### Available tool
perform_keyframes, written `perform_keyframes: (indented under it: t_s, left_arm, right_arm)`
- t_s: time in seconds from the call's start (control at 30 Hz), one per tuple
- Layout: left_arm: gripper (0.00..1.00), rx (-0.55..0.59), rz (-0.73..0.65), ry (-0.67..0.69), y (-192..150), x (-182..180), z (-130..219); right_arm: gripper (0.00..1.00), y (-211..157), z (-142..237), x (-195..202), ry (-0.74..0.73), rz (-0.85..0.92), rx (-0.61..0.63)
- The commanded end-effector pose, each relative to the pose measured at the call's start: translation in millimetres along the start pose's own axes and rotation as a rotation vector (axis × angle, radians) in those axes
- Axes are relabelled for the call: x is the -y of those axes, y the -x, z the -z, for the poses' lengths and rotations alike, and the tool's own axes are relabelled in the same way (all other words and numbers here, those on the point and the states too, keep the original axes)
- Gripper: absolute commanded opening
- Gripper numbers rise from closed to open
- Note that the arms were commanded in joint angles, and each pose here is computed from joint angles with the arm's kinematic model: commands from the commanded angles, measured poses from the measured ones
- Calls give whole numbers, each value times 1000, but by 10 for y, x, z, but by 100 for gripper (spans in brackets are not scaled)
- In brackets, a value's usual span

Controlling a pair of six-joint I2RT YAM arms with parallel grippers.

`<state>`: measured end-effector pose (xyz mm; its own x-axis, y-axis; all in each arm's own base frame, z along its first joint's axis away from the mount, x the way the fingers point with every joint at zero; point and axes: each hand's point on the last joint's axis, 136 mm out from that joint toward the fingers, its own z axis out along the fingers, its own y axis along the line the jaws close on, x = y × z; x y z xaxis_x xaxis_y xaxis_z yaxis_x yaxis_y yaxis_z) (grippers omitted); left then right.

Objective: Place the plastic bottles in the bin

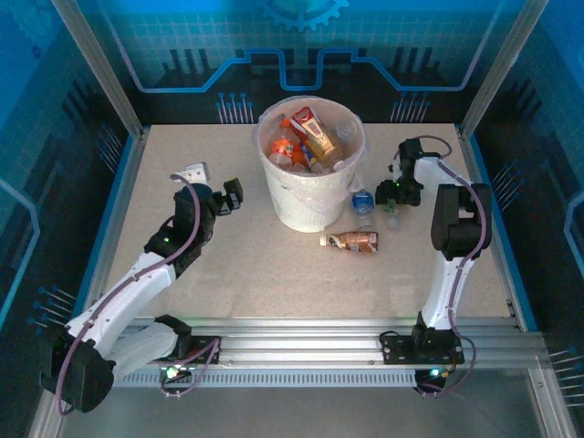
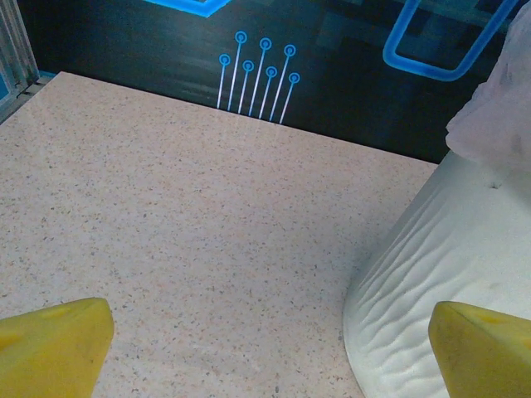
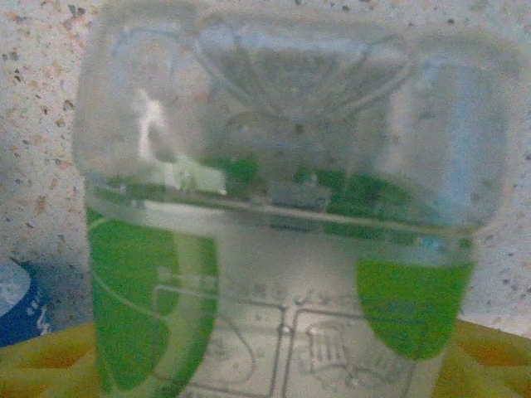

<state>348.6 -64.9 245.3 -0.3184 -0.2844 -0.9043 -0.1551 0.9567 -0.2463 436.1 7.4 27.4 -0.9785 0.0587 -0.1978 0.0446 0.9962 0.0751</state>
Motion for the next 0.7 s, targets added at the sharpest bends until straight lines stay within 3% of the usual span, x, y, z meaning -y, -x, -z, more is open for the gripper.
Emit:
perform_keyframes:
  t_s: [0.0,0.33,0.5,0.67]
  left_arm:
    - [99,16,9,11,79,-22,6]
    - [99,18,11,10,87,-23,12]
    - [99,20,15,4,93,-17,18]
    - [99,21,18,4,89,-23,16]
  right_arm:
    - [65,40,60,103,-30,-29,14]
    - [45,35,670,170,-88,-71,150]
    - [38,47,1278,61,-88,-68,281]
    - [38,75,2043,-229,-88,9,454]
